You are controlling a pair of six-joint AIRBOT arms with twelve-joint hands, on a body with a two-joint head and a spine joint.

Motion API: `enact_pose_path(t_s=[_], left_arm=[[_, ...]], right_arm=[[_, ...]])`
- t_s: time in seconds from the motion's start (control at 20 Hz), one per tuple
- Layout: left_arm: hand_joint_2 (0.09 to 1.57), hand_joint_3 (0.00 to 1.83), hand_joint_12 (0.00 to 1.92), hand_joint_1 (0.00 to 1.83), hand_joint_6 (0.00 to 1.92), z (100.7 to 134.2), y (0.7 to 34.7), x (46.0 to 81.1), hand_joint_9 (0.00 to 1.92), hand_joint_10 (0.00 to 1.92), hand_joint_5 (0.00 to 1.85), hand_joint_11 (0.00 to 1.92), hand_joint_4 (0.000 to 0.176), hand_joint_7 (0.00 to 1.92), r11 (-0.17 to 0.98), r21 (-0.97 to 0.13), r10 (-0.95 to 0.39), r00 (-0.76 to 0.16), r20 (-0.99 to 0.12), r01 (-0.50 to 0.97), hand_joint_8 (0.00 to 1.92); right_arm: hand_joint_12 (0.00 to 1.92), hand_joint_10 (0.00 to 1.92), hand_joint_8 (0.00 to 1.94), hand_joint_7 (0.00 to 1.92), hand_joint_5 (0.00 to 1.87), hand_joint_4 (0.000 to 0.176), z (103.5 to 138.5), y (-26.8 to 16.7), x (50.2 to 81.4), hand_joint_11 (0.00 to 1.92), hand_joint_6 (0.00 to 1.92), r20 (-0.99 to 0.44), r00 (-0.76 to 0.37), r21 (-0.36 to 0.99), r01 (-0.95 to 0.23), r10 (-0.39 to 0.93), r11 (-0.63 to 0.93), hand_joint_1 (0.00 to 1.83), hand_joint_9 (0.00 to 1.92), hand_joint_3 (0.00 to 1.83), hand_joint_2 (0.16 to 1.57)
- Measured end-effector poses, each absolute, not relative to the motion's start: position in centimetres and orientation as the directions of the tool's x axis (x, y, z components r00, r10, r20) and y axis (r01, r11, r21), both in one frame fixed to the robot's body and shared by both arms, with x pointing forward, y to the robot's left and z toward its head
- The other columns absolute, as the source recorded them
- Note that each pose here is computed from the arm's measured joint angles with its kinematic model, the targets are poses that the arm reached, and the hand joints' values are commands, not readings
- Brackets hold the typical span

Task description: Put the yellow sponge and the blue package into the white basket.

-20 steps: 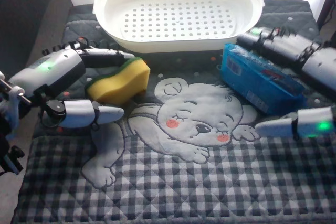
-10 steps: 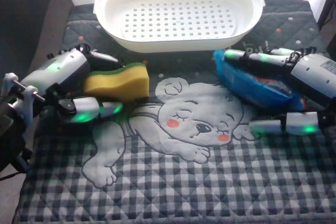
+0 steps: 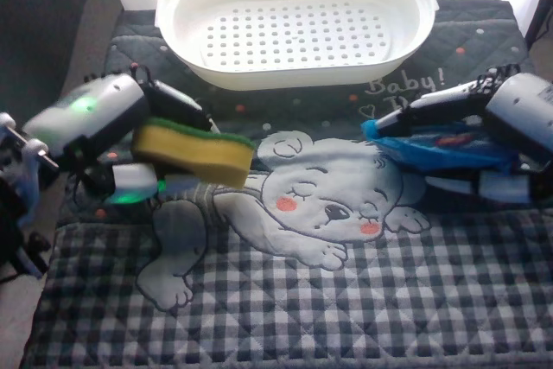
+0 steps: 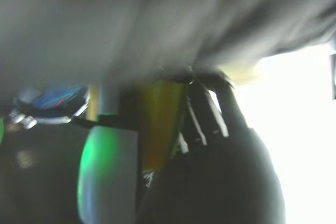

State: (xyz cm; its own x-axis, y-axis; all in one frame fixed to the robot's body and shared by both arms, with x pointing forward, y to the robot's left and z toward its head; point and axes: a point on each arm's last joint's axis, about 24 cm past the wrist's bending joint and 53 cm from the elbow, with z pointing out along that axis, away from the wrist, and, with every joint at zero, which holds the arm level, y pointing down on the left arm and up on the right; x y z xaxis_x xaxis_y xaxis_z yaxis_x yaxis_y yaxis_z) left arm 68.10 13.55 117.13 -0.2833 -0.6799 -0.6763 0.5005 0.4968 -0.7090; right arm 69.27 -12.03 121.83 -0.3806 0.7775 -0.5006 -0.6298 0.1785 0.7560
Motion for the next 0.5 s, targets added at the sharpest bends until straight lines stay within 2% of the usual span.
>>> enact_pose_path(t_s=[0.05, 0.1, 0.15, 0.2, 0.25, 0.3, 0.35, 0.4, 0.45, 0.5], left_arm=[[1.09, 0.0, 1.41, 1.38, 0.59, 118.9, 13.4, 68.1, 0.9, 1.26, 1.07, 0.61, 0.0, 1.04, 0.488, -0.687, -0.68, -0.259, -0.686, 0.538, 0.95], [1.08, 0.0, 1.31, 1.38, 0.66, 120.8, 13.4, 68.1, 0.92, 1.24, 1.05, 0.69, 0.0, 1.06, 0.477, -0.665, -0.688, -0.228, -0.69, 0.574, 0.87], [1.08, 0.0, 1.19, 1.39, 0.74, 123.5, 13.4, 68.1, 0.95, 1.18, 1.05, 0.77, 0.0, 1.08, 0.459, -0.637, -0.703, -0.185, -0.686, 0.619, 0.8], [1.07, 0.0, 1.28, 1.39, 0.67, 125.2, 13.5, 68.2, 0.93, 1.22, 1.1, 0.73, 0.0, 1.08, 0.447, -0.618, -0.716, -0.156, -0.681, 0.647, 0.77], [1.06, 0.0, 1.31, 1.39, 0.61, 127.4, 13.4, 68.1, 0.97, 1.17, 1.16, 0.74, 0.0, 1.08, 0.429, -0.588, -0.729, -0.121, -0.674, 0.686, 0.73], [1.04, 0.0, 1.33, 1.4, 0.53, 128.6, 13.1, 68.3, 1.01, 1.11, 1.18, 0.77, 0.0, 1.14, 0.427, -0.563, -0.726, -0.102, -0.68, 0.708, 0.67], [1.02, 0.0, 1.37, 1.3, 0.39, 129.5, 12.9, 69.3, 1.06, 0.86, 1.26, 0.81, 0.0, 1.17, 0.435, -0.549, -0.724, -0.085, -0.684, 0.714, 0.77], [1.04, 0.0, 1.24, 1.38, 0.63, 130.3, 13.1, 70.8, 1.06, 1.02, 1.1, 0.82, 0.0, 1.17, 0.453, -0.551, -0.728, -0.067, -0.683, 0.7, 0.66], [1.06, 0.0, 1.16, 1.39, 0.78, 131.4, 13.5, 72.4, 1.04, 1.07, 1.03, 0.84, 0.0, 1.14, 0.477, -0.551, -0.726, -0.047, -0.686, 0.685, 0.67], [1.07, 0.0, 1.1, 1.39, 0.85, 132.3, 13.5, 73.8, 1.01, 1.09, 1.01, 0.84, 0.0, 1.12, 0.49, -0.557, -0.728, -0.036, -0.684, 0.671, 0.69]], right_arm=[[0.83, 0.96, 0.48, 1.19, 1.1, 0.0, 122.4, -12.7, 69.2, 1.05, 0.72, -0.493, -0.378, 0.754, -0.634, 0.783, 0.169, 1.4, 1.12, 0.0, 1.04], [0.8, 1.02, 0.56, 1.14, 1.11, 0.0, 122.9, -13.2, 69.3, 1.07, 0.71, -0.493, -0.371, 0.75, -0.64, 0.787, 0.167, 1.39, 1.08, 0.0, 1.05], [0.76, 1.04, 0.56, 1.14, 1.1, 0.0, 123.9, -13.1, 69.5, 1.08, 0.75, -0.491, -0.359, 0.741, -0.651, 0.794, 0.165, 1.39, 1.06, 0.0, 1.05], [1.29, 0.89, 0.55, 1.13, 1.1, 0.0, 125.0, -13.0, 69.9, 0.9, 0.72, -0.496, -0.342, 0.728, -0.665, 0.798, 0.167, 1.48, 1.08, 0.0, 1.05], [1.43, 0.96, 0.63, 1.1, 1.11, 0.0, 127.2, -13.2, 70.4, 0.78, 0.72, -0.496, -0.309, 0.697, -0.698, 0.811, 0.161, 1.49, 1.03, 0.0, 1.06], [1.13, 1.13, 0.73, 1.06, 1.05, 0.0, 128.9, -13.8, 71.0, 0.71, 0.89, -0.495, -0.274, 0.674, -0.72, 0.824, 0.166, 1.4, 0.93, 0.0, 1.09], [1.0, 1.17, 0.75, 1.04, 1.01, 0.0, 130.5, -14.4, 71.9, 0.71, 0.96, -0.492, -0.228, 0.654, -0.734, 0.84, 0.184, 1.38, 0.92, 0.0, 1.1], [0.9, 1.29, 0.92, 0.91, 1.05, 0.0, 131.8, -14.8, 73.1, 0.6, 0.99, -0.493, -0.19, 0.643, -0.737, 0.849, 0.208, 1.36, 0.77, 0.0, 1.13], [0.93, 1.39, 0.98, 0.84, 0.98, 0.0, 132.9, -14.5, 74.3, 0.69, 1.09, -0.496, -0.169, 0.637, -0.737, 0.852, 0.225, 1.35, 0.71, 0.0, 1.17], [0.88, 1.2, 0.88, 0.95, 1.03, 0.0, 133.6, -14.0, 75.3, 0.92, 0.9, -0.516, -0.153, 0.63, -0.734, 0.843, 0.252, 1.37, 0.93, 0.0, 1.11]])
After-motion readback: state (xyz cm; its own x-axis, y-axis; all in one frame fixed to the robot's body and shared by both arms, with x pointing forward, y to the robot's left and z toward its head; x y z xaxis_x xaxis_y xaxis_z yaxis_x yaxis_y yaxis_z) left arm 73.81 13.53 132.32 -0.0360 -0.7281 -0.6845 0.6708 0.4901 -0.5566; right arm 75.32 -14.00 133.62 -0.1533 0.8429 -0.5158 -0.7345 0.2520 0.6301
